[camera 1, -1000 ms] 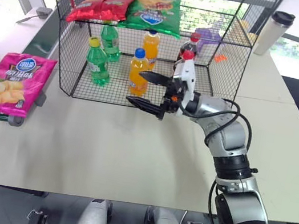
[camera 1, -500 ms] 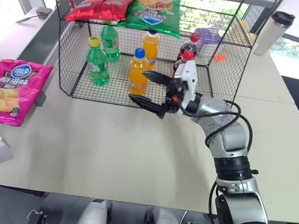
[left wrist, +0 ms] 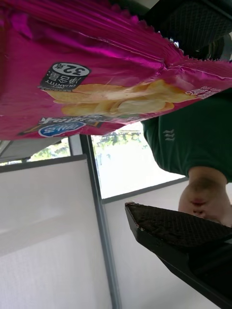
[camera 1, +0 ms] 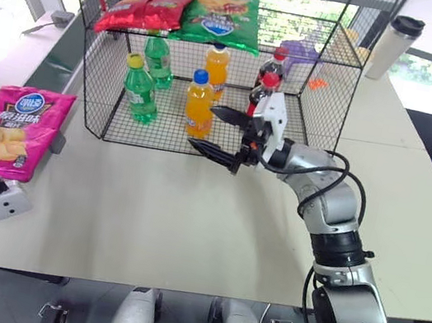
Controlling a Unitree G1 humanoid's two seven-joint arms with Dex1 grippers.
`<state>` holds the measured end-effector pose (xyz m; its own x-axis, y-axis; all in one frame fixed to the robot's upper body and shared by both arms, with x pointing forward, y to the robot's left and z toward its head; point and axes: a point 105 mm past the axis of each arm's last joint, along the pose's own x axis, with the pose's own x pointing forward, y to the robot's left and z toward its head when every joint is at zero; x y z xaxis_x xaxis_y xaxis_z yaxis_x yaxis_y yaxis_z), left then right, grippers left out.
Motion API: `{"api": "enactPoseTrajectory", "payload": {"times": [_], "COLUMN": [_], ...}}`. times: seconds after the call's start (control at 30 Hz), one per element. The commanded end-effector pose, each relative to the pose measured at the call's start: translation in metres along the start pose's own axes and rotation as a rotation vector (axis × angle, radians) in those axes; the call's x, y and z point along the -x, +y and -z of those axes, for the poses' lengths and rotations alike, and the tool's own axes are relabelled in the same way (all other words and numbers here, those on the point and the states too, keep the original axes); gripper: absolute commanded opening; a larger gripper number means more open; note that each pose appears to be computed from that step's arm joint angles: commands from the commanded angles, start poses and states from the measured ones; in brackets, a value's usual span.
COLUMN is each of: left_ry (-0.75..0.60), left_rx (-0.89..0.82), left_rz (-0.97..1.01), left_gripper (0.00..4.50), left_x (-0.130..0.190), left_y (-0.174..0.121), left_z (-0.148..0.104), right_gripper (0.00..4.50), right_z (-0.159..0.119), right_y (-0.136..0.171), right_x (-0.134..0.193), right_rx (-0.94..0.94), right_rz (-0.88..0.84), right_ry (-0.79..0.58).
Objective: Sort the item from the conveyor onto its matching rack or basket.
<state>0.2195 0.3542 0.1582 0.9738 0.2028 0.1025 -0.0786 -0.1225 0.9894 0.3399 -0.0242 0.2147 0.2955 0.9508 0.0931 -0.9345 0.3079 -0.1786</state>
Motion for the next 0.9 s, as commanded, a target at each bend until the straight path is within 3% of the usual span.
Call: {"api": "enactPoseTrajectory", "payload": {"times": [0.03, 0.2, 0.23, 0.3, 0.57, 0.67, 0.8, 0.9], "left_ry": [0.003, 0.012, 0.011, 0.001, -0.006, 0.009, 0.046, -0.007], "left_rx": [-0.001, 0.023, 0.029, 0.031, 0.037, 0.023, 0.064, 0.096], "left_rz": [-0.012, 0.024, 0.036, 0.048, 0.053, 0.003, -0.118, -0.111], "left_gripper": [4.48, 4.48, 4.24, 3.62, 0.05, 0.05, 0.05, 0.05], "left_x": [-0.011, -0.026, -0.029, -0.033, -0.036, -0.036, -0.034, -0.031], "left_y": [0.0, -0.009, -0.012, -0.014, -0.014, 0.0, 0.053, 0.088], "left_z": [-0.001, -0.001, -0.001, -0.004, -0.007, -0.003, 0.004, 0.0], "right_gripper": [4.5, 4.5, 4.5, 4.5, 4.5, 4.5, 4.5, 4.5], "right_z": [-0.014, -0.013, -0.013, -0.013, -0.011, -0.01, -0.01, -0.01], "right_y": [0.004, 0.002, 0.002, 0.002, 0.001, 0.001, -0.003, -0.008], "right_x": [-0.001, 0.0, 0.0, 0.001, 0.003, 0.004, 0.006, 0.008], "right_rx": [0.044, 0.053, 0.054, 0.058, 0.064, 0.066, 0.071, 0.076], "right_rz": [-0.01, 0.004, 0.008, 0.014, 0.04, 0.045, 0.055, 0.066], "right_ry": [-0.03, -0.022, -0.021, -0.017, -0.01, -0.007, -0.003, -0.004]}}
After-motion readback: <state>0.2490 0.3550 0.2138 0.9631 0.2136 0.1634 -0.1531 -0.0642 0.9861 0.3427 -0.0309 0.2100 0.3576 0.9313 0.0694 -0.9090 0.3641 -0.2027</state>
